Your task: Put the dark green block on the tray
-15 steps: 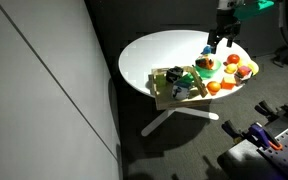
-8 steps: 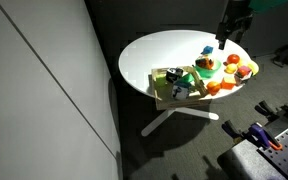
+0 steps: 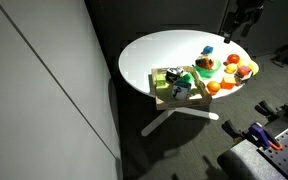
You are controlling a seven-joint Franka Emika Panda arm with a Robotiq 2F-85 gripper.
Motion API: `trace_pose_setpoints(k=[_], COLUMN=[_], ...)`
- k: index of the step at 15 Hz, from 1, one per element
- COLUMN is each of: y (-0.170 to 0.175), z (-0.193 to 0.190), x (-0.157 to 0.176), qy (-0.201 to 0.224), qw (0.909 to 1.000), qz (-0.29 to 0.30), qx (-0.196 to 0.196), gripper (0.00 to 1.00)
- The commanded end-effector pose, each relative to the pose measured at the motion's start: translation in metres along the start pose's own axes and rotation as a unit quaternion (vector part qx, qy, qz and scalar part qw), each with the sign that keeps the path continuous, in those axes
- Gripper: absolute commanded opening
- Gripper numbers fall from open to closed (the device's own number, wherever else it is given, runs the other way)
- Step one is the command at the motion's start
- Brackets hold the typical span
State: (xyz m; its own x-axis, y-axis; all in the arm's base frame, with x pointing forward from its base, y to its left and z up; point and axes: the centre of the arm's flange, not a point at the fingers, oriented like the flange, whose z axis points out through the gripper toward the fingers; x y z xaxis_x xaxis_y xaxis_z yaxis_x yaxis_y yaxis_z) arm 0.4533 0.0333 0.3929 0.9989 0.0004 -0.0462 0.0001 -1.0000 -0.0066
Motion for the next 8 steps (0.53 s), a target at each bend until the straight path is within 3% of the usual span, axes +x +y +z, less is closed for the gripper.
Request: trace_pose_setpoints(k=[1,8], y=[0.0021,0.0003], z=[-0.0112,-0.0126], x=[-0.0134,-0.0075], qy=[0.018,0.016], qw=[0.9998,0.9999], qz=[-0.005,0.000], qx=[0.006,0.001], gripper=[1.00,1.00])
